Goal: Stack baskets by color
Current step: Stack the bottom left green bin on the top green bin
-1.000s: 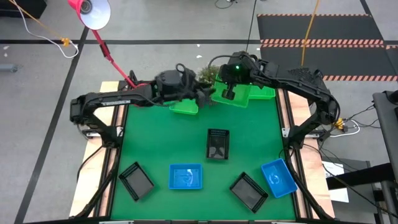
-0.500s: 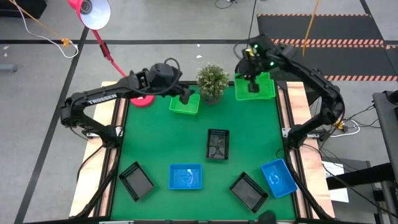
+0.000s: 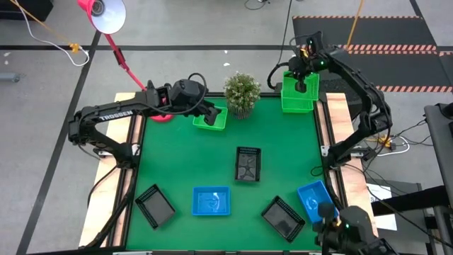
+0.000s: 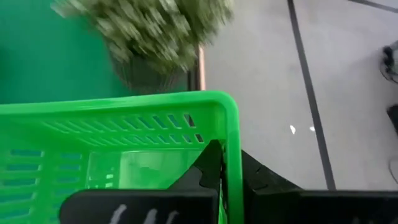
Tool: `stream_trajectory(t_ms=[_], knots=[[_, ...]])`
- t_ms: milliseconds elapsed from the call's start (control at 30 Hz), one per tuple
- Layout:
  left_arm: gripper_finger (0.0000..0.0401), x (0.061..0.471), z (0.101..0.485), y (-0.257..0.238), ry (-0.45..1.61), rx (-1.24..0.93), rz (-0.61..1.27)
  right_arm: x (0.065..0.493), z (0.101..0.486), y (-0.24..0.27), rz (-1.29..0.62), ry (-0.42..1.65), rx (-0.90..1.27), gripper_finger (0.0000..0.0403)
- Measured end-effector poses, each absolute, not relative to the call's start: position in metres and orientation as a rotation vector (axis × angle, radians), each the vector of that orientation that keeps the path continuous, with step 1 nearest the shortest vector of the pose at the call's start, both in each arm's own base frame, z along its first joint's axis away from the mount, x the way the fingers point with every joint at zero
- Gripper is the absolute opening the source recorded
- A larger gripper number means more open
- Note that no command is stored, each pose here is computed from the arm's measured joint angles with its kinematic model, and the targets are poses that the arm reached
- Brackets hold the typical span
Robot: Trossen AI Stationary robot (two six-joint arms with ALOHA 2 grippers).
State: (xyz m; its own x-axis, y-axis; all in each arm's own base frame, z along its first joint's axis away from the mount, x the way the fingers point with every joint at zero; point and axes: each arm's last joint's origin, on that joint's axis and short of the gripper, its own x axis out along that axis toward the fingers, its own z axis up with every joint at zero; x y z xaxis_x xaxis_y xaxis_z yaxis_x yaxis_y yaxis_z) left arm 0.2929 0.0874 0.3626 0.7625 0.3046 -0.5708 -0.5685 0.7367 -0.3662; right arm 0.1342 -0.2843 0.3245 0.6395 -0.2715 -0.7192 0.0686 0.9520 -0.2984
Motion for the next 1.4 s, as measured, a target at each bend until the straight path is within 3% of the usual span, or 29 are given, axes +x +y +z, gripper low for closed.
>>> stream_trajectory(t_ms=[267, 467, 733, 1400], knots=[[0.0241, 0.295, 0.363, 0.078, 0.516, -0.538, 0.473, 0.129, 0.291, -0.298, -0.264, 0.843, -0.309, 0.0000], [0.0241, 0.296, 0.363, 0.076, 0.520, -0.525, 0.463, 0.127, 0.272, -0.308, -0.251, 1.013, -0.393, 0.0000], [0.0241, 0.296, 0.363, 0.076, 0.525, -0.506, 0.457, 0.126, 0.253, -0.308, -0.175, 1.134, -0.342, 0.0000], [0.0241, 0.296, 0.363, 0.077, 0.521, -0.501, 0.463, 0.133, 0.220, -0.326, -0.147, 1.174, -0.311, 0.0000]])
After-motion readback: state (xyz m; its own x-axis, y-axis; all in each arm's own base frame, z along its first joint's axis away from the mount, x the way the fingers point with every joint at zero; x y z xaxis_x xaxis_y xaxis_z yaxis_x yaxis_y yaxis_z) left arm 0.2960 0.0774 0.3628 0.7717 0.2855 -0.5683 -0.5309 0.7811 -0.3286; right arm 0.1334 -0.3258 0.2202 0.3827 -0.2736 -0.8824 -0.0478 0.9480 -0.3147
